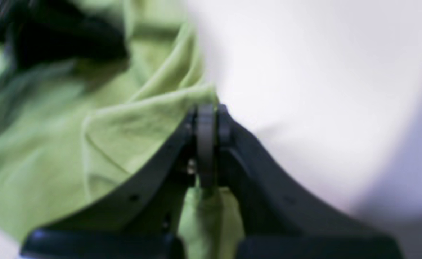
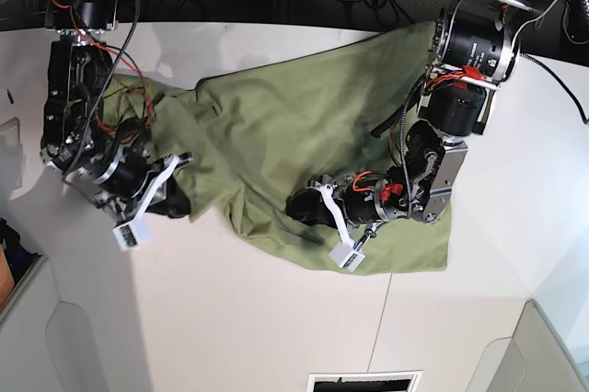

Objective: Layout the t-shirt on the table in an organized manner, then fold the t-shirt properly

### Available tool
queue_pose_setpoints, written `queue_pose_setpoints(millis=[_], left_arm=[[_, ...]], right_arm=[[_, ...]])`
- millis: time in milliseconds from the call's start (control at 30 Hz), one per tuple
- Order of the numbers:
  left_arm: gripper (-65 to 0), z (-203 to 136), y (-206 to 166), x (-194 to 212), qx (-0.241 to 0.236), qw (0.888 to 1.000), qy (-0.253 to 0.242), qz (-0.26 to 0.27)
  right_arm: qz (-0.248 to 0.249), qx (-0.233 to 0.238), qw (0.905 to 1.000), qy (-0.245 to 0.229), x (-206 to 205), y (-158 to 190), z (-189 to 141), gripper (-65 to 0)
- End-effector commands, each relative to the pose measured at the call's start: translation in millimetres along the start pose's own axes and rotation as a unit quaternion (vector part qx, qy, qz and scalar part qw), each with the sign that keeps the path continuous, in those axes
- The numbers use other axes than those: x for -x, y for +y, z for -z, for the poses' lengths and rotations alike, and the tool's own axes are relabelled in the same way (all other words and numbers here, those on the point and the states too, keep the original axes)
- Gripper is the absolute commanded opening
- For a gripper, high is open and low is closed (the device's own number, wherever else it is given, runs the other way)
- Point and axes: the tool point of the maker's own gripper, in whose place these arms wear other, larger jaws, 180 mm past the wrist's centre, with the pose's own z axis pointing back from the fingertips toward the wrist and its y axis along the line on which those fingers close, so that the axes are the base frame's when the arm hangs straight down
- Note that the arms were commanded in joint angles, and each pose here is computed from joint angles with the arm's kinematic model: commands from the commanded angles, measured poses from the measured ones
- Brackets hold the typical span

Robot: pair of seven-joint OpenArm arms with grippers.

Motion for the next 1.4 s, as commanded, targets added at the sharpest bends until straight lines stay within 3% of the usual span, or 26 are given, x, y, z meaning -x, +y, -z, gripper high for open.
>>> queue_pose_setpoints(millis=[0, 100, 267, 400, 500, 533, 567, 800, 1000, 1067, 1167, 1200, 1367], left_arm=[[-46.6, -6, 15, 28, -0.030, 0.997, 0.073, 0.007], [-46.6, -5, 7, 32, -0.011, 0.997, 0.074, -0.019], [-46.6, -4, -2, 43, 0.008, 0.995, 0.085, -0.044], [-46.6, -3, -7, 56, 0.016, 0.994, 0.097, -0.057], [-46.6, -3, -11, 63, 0.024, 0.992, 0.102, -0.067], [-46.6, -3, -12, 63, 0.026, 0.992, 0.102, -0.071], [-46.6, -3, -13, 64, 0.029, 0.992, 0.103, -0.074], [-46.6, -6, -16, 70, 0.040, 0.988, 0.121, -0.086], [-46.6, -28, -7, 73, 0.056, 0.983, 0.123, -0.127], [-46.6, -37, -1, 71, 0.056, 0.982, 0.121, -0.131], [-46.6, -50, 0, 64, 0.067, 0.982, 0.122, -0.130], [-46.6, -54, -2, 61, 0.074, 0.981, 0.122, -0.128], [-46.6, -68, -15, 56, 0.106, 0.977, 0.143, -0.114]], right_arm=[[-0.014, 0.012, 0.9987, -0.047, -34, -11, -7, -65.0], [-0.029, 0.047, 0.9953, -0.079, -62, -35, -17, -65.0], [-0.071, 0.102, 0.9880, -0.091, -87, -74, -25, -65.0], [-0.056, 0.137, 0.9851, -0.087, -85, -105, -24, -65.0], [-0.034, 0.138, 0.9870, -0.076, -75, -111, -17, -31.5], [-0.027, 0.133, 0.9880, -0.073, -71, -110, -16, -23.9], [-0.013, 0.134, 0.9884, -0.070, -68, -111, -16, -20.2], [0.065, 0.093, 0.9931, -0.031, -43, -97, -16, -20.5], [0.084, 0.078, 0.9935, 0.000, 9, -76, -26, -20.7], [0.090, 0.083, 0.9925, 0.011, 30, -74, -29, -31.5], [0.112, 0.096, 0.9889, 0.019, 54, -79, -39, -62.1], [0.118, 0.103, 0.9876, 0.017, 57, -83, -43, -65.0], [0.143, 0.114, 0.9830, -0.013, 56, -96, -56, -65.0]])
